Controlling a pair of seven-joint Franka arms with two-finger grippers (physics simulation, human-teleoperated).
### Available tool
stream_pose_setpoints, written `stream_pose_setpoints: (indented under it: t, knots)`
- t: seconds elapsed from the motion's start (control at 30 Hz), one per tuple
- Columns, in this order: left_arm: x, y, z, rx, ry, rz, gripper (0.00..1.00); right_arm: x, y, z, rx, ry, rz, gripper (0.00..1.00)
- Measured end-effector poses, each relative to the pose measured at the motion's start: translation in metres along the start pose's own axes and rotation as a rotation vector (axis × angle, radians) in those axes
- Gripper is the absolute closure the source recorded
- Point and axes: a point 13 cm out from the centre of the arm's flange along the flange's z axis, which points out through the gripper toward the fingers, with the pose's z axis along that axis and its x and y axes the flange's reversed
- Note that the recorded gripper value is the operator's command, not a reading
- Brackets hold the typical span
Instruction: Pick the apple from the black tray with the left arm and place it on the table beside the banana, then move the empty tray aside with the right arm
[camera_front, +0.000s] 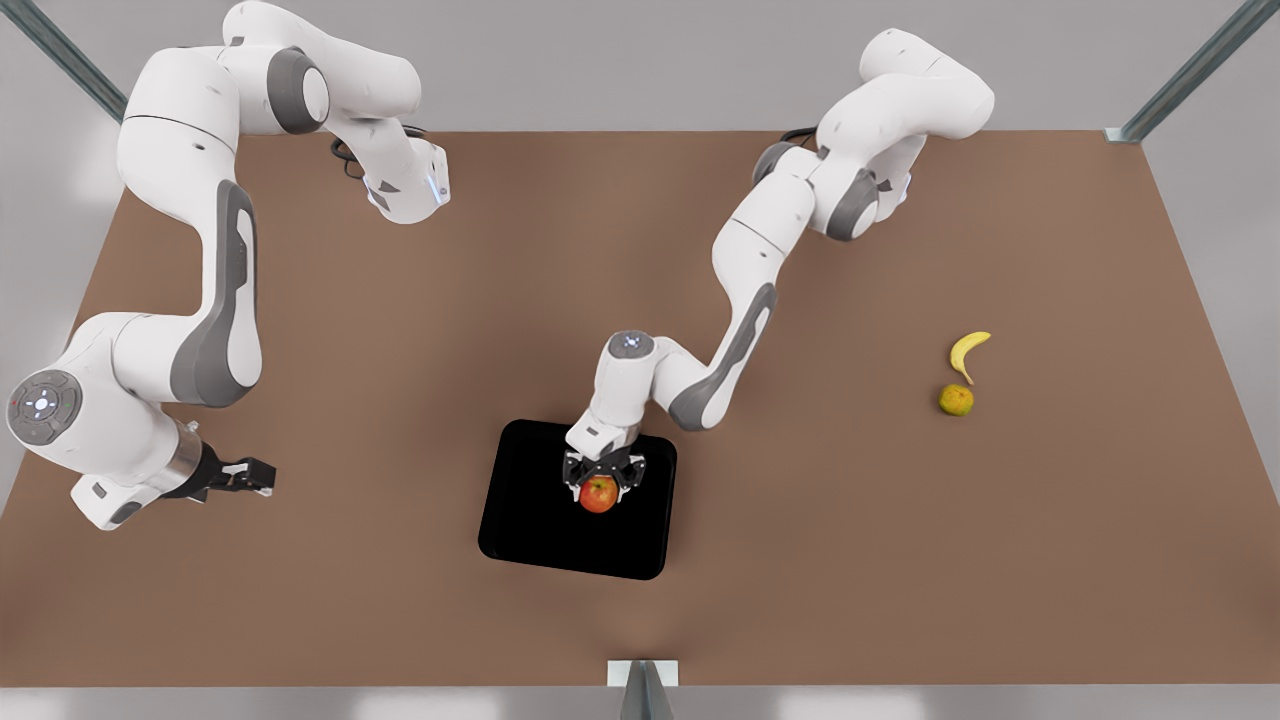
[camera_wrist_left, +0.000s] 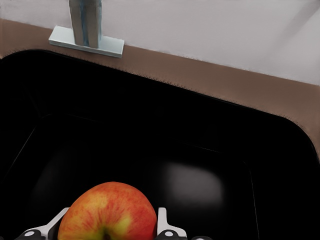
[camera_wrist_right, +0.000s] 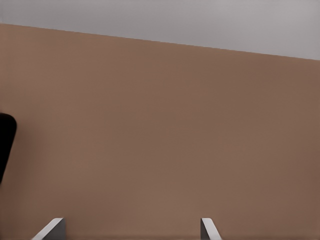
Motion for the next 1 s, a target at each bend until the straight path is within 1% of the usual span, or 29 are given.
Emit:
stream_pose_setpoints:
  t: [0.07, 0.13, 0.2, 0.27, 0.3, 0.4, 0.47, 0.57, 0.63, 0.77, 0.8, 0.83, 0.97, 1.0]
  knots:
    - [-0.016, -0.017, -0.036, -0.001, 0.027, -0.013, 0.28, 0.000, 0.014, -0.001, -0.005, 0.007, -0.015, 0.00]
    - [-0.037, -0.024, -0.075, -0.016, 0.061, -0.025, 0.28, 0.000, 0.065, -0.024, -0.009, 0.007, -0.062, 0.00]
    - [-0.051, -0.009, -0.102, -0.066, 0.111, -0.030, 0.28, 0.007, 0.094, -0.043, -0.013, 0.021, -0.075, 0.00]
    - [-0.044, 0.056, -0.131, -0.167, 0.220, -0.036, 0.28, 0.021, 0.136, -0.061, -0.020, 0.048, -0.082, 0.00]
    - [-0.026, 0.108, -0.147, -0.220, 0.283, -0.038, 0.28, 0.029, 0.165, -0.069, -0.028, 0.062, -0.090, 0.00]
    - [-0.011, 0.250, -0.192, -0.287, 0.370, -0.073, 0.28, 0.054, 0.227, -0.087, -0.094, 0.109, -0.051, 0.00]
    - [-0.008, 0.339, -0.196, -0.312, 0.397, -0.101, 0.28, 0.067, 0.268, -0.086, -0.157, 0.156, -0.007, 0.00]
    - [-0.002, 0.431, -0.179, -0.331, 0.434, -0.100, 0.28, 0.072, 0.322, -0.043, -0.192, 0.223, 0.080, 0.00]
    - [0.012, 0.461, -0.158, -0.331, 0.463, -0.054, 0.28, 0.068, 0.349, -0.012, -0.199, 0.238, 0.151, 0.00]
    - [0.036, 0.494, -0.129, -0.315, 0.505, 0.053, 0.28, 0.047, 0.348, 0.028, -0.179, 0.219, 0.320, 0.00]
    - [0.039, 0.498, -0.129, -0.309, 0.509, 0.080, 0.17, 0.042, 0.345, 0.035, -0.176, 0.211, 0.357, 0.00]
    - [0.039, 0.501, -0.132, -0.302, 0.508, 0.104, 0.00, 0.038, 0.345, 0.041, -0.175, 0.204, 0.389, 0.00]
    - [0.031, 0.508, -0.141, -0.274, 0.498, 0.195, 0.00, 0.032, 0.369, 0.062, -0.181, 0.184, 0.456, 0.00]
    - [0.015, 0.502, -0.153, -0.262, 0.475, 0.214, 0.00, 0.031, 0.373, 0.068, -0.184, 0.180, 0.470, 0.00]
